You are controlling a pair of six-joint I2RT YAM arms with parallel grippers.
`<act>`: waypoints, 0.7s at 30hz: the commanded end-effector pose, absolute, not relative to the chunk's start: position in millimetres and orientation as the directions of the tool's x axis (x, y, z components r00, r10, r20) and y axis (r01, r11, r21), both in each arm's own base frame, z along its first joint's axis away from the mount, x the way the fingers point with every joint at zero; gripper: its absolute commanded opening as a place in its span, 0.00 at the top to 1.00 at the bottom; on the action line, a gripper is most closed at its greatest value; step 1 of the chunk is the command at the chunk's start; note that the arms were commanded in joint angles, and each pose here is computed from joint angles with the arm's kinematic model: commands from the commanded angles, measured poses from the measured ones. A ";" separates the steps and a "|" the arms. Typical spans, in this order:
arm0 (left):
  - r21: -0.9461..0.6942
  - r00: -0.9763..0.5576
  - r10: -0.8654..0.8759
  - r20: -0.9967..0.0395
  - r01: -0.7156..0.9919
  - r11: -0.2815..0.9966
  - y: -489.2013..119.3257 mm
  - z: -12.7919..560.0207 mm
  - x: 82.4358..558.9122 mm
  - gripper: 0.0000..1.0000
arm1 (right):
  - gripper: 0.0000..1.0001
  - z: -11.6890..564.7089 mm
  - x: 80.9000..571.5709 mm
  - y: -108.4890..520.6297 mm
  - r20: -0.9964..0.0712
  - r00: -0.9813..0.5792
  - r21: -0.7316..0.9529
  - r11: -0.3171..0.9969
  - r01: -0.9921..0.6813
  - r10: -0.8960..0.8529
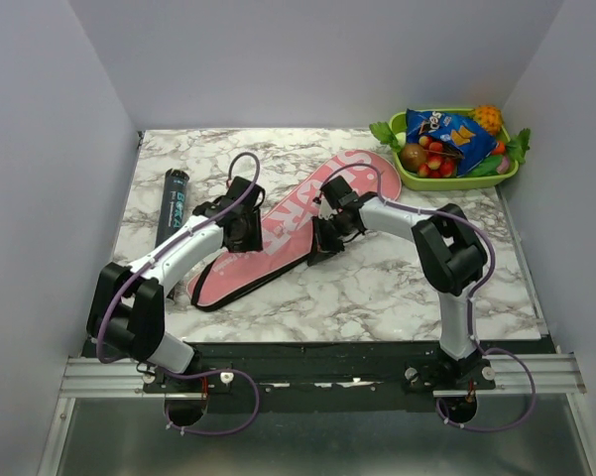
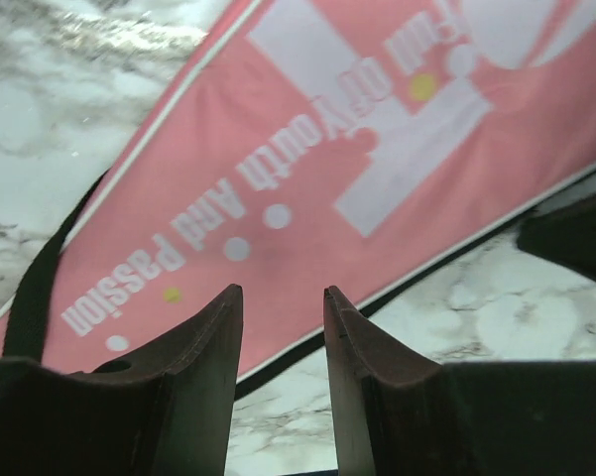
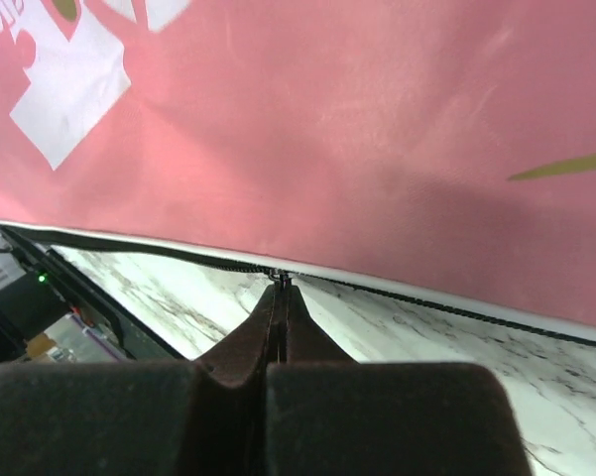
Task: Pack up the badminton gear
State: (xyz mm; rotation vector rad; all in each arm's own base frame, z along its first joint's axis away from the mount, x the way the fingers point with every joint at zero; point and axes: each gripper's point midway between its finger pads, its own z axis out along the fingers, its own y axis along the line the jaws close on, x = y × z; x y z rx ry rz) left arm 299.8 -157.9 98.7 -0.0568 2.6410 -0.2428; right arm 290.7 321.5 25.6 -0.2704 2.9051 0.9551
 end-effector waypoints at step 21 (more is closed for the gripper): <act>-0.063 -0.942 -0.214 -0.259 -0.205 0.977 -102.0 -6.1 279.1 0.62 | 0.99 7.9 365.4 320.1 -0.163 -0.952 0.373 0.878 -0.301 -0.258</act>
